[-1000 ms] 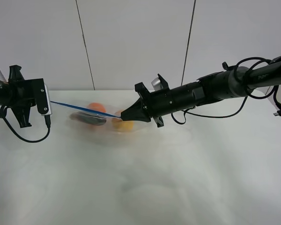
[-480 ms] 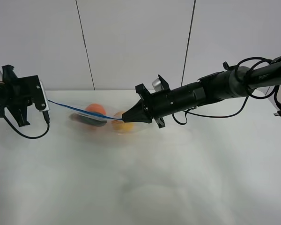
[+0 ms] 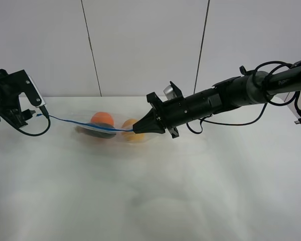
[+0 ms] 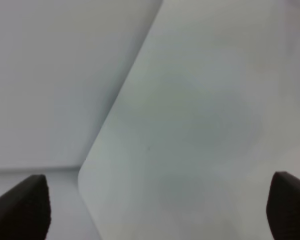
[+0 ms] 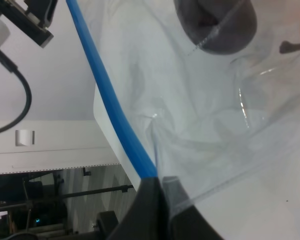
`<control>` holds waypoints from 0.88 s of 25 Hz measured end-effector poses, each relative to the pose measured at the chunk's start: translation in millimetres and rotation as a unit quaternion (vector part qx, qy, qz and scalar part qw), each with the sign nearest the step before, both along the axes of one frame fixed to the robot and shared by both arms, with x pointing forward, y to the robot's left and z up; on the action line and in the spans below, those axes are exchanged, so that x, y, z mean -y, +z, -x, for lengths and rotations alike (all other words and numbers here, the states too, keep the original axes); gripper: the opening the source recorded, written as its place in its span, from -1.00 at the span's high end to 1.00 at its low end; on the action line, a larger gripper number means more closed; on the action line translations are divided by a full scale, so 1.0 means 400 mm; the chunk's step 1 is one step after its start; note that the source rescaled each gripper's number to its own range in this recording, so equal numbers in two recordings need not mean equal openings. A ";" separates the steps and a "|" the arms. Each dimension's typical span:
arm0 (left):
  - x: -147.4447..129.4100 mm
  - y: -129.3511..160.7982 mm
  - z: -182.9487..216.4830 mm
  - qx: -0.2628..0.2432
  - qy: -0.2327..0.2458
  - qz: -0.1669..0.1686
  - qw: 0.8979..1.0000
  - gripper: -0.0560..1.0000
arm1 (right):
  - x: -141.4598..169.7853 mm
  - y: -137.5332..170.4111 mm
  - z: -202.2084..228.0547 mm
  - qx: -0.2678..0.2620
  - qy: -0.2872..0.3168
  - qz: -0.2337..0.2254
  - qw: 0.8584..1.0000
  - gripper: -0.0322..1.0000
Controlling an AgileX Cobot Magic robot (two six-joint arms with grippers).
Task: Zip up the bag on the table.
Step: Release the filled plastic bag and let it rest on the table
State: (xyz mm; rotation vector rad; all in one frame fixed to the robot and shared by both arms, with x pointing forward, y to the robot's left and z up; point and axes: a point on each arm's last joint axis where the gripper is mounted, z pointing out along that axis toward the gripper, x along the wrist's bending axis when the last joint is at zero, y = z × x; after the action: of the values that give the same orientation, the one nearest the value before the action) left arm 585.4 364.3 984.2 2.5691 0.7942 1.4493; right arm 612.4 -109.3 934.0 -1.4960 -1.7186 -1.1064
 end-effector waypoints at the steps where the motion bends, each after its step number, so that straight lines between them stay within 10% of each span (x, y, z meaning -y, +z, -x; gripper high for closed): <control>1: -0.012 0.002 0.001 0.008 0.016 0.010 1.000 -1.00 | 0.001 0.000 0.000 0.000 0.000 0.000 1.000 0.94; 6: -0.047 0.023 -0.003 0.091 0.120 0.122 0.981 -1.00 | 0.001 0.000 0.000 0.000 0.001 -0.001 1.000 0.94; 12: -0.051 0.030 -0.005 0.149 0.222 0.299 0.916 -1.00 | 0.000 0.001 0.001 -0.001 0.002 -0.002 1.000 0.94; 16: -0.049 0.030 -0.007 0.151 0.257 0.364 0.882 -1.00 | 0.000 0.001 0.001 -0.003 0.001 -0.002 1.000 0.94; 22: -0.038 0.075 -0.037 0.090 0.276 0.418 0.861 -1.00 | 0.000 0.001 0.001 -0.004 0.000 -0.002 1.000 0.94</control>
State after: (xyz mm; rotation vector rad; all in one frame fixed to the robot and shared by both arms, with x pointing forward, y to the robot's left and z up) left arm 600.2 379.5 1014.3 1.5841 1.7403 1.0370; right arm 612.1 -109.4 934.2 -1.4961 -1.7096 -1.1010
